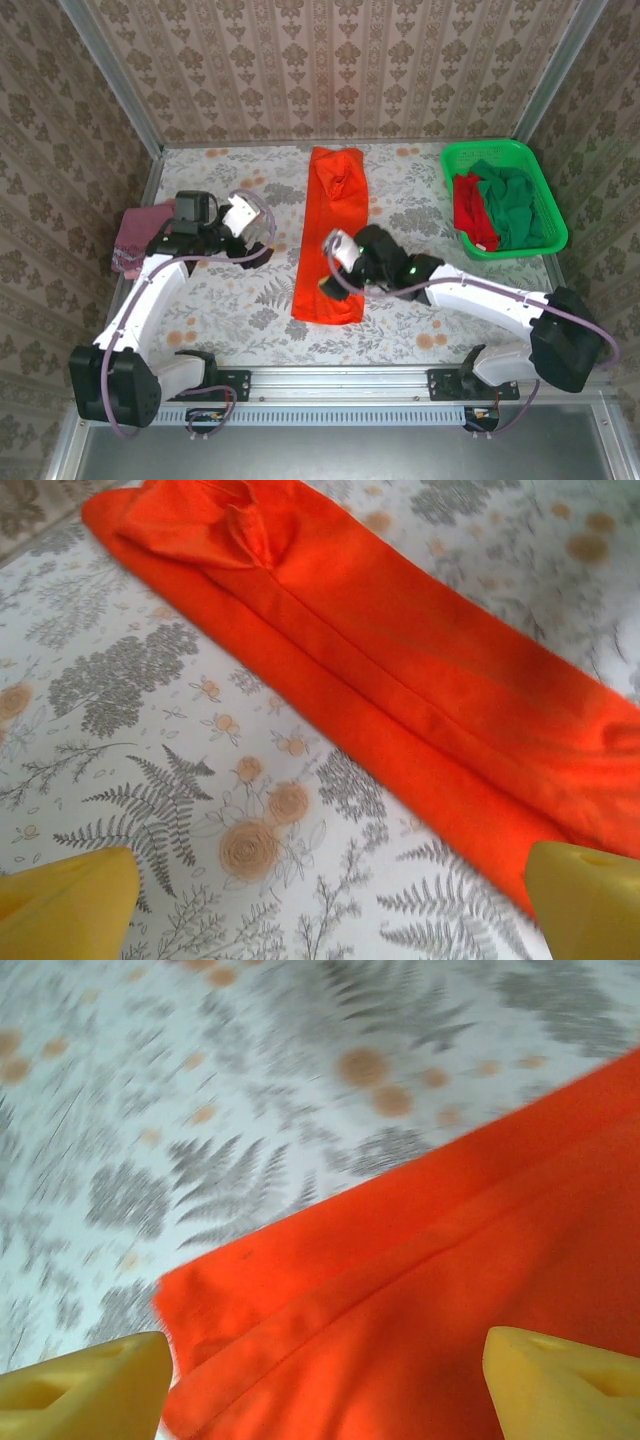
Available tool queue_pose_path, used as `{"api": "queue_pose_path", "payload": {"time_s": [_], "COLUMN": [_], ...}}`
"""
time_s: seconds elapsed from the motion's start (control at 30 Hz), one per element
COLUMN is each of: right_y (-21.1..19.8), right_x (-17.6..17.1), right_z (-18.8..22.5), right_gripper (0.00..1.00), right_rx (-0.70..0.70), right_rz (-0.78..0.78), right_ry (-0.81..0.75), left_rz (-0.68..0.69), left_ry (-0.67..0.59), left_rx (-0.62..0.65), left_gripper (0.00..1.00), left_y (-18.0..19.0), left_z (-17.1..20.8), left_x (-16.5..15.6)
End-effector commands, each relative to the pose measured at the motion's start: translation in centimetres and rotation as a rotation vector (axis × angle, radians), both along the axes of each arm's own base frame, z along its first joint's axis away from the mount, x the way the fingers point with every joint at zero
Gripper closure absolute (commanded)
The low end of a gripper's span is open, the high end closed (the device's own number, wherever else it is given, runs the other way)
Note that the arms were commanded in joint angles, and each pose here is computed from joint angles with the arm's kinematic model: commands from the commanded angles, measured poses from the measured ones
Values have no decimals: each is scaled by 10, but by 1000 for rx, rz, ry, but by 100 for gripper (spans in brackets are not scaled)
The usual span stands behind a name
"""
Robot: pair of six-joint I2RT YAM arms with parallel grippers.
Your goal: Fold and stack the t-shirts
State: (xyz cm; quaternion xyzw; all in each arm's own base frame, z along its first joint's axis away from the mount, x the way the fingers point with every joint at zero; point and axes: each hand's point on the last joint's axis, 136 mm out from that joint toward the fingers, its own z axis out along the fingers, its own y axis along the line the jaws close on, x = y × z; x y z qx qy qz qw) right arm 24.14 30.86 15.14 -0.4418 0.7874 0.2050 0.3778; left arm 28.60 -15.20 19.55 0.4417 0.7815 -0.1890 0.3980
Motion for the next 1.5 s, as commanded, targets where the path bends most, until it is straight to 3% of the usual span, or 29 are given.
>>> {"api": "queue_pose_path", "payload": {"time_s": [0.0,0.1,0.2,0.77,0.83,0.93,1.03,1.1,1.33,1.47], "right_y": [5,20,25,11,9,8,8,6,8,-2], "right_x": [-26,-47,-56,-42,-42,-41,-43,-45,-62,-61], "right_z": [-30,-56,-76,-137,-140,-144,-140,-134,-74,-39], "right_gripper": [19,20,21,40,44,59,88,100,100,100], "right_rx": [-164,-266,-341,-490,-511,-535,-535,-540,-407,-415], "right_rz": [126,230,291,327,330,333,339,347,410,463], "right_ry": [-108,-120,-98,-8,3,17,22,25,41,54], "left_rz": [-228,-314,-317,-307,-300,-294,-283,-284,-304,-304], "left_ry": [-88,-147,-123,-66,-61,-53,-44,-45,-53,-65], "left_rx": [12,-50,-51,-93,-89,-80,-69,-70,-177,-207], "left_gripper": [0,0,0,0,0,0,0,0,0,0], "left_y": [-9,-16,-12,-12,-11,-10,-8,-9,-18,-19], "left_z": [3,2,-5,-21,-22,-25,-28,-27,-11,-7], "left_x": [-43,-68,-78,-79,-78,-77,-74,-74,-88,-93]}}
